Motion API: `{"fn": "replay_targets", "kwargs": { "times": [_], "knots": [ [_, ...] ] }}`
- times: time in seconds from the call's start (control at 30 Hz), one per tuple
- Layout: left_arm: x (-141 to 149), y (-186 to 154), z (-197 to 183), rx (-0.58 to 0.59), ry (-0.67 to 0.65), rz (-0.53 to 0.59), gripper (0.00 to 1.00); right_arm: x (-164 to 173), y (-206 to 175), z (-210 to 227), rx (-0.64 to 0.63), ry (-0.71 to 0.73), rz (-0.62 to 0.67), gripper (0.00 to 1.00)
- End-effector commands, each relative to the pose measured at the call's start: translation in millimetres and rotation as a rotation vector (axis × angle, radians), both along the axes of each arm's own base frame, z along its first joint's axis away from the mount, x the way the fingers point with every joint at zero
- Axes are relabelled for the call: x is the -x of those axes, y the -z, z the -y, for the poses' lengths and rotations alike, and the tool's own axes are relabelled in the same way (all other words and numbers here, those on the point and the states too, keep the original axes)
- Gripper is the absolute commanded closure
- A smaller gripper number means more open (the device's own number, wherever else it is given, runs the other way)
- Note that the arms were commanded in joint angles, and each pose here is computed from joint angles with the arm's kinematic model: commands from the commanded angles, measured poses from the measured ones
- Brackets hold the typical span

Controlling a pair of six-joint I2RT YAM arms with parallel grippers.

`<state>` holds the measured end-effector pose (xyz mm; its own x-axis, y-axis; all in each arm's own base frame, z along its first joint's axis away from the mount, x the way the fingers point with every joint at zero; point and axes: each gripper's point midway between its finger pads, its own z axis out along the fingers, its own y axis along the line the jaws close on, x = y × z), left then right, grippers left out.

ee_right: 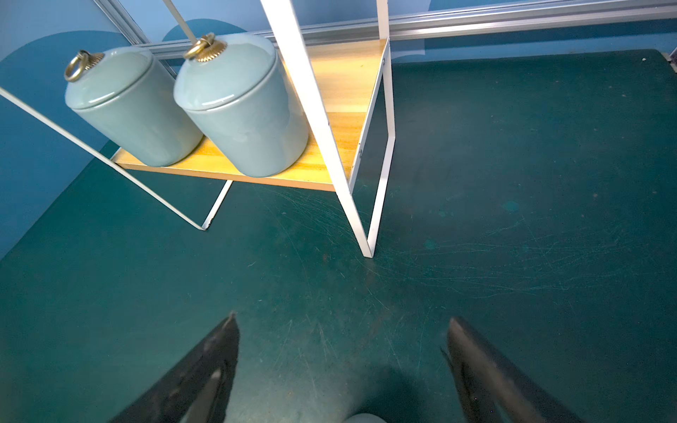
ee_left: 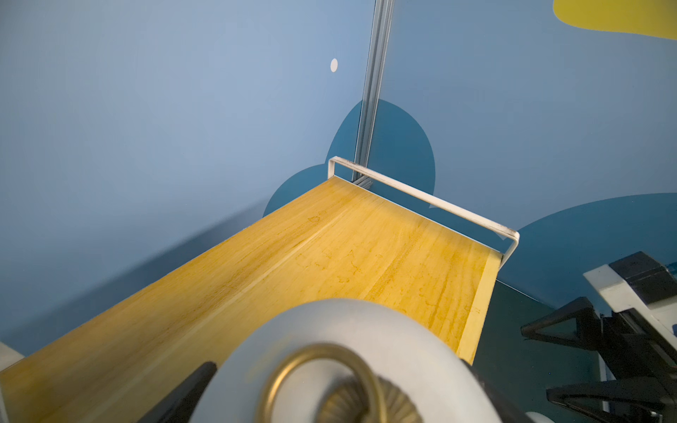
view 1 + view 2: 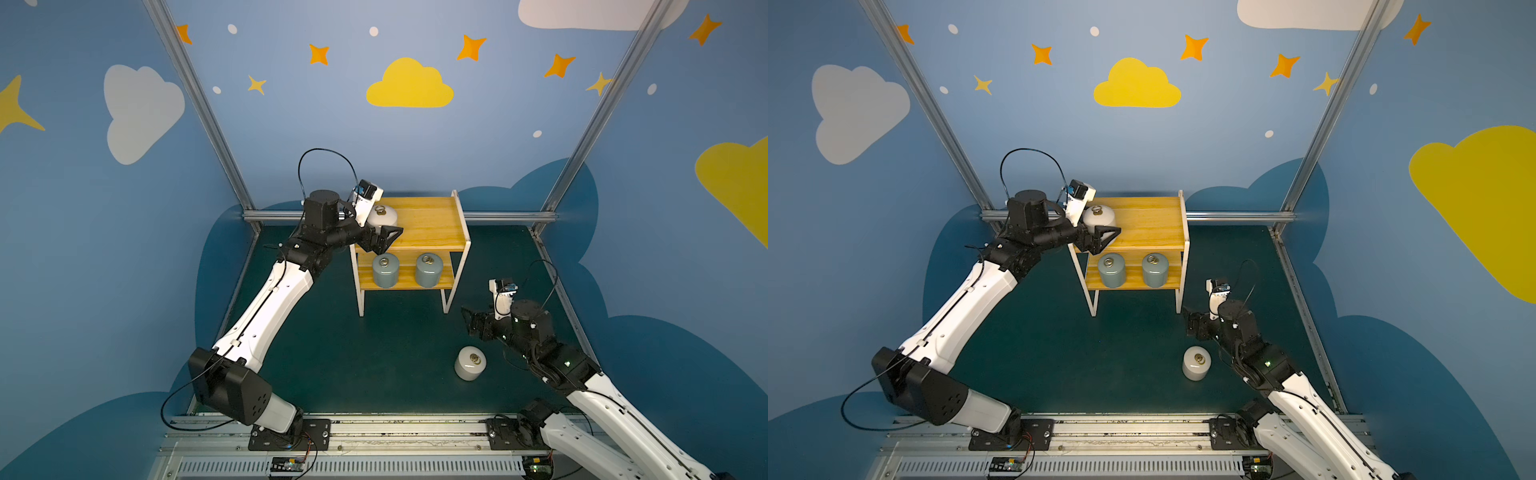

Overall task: Remove the tea canisters from the shelf
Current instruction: Pick up the tea canister from the shelf.

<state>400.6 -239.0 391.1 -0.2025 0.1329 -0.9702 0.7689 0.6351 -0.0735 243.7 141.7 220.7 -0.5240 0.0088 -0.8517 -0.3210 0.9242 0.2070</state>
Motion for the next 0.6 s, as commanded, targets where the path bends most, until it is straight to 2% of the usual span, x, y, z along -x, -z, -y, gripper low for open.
{"fn": "replay_targets", "kwargs": {
  "times": [0.0,0.23,0.57],
  "knots": [
    [1,-7,4,0.005,0.013,0.014,0.06,0,-3,1,-0.022,0.006,0.015,0.09],
    [3,-10,6,0.010,0.016,0.026,0.32,1,-7,3,-0.031,0.012,0.024,0.09],
    [23,-25,14,0.016,0.055,0.066,0.39,0,-6,5,-0.024,0.021,0.023,0.09]
  ]
}}
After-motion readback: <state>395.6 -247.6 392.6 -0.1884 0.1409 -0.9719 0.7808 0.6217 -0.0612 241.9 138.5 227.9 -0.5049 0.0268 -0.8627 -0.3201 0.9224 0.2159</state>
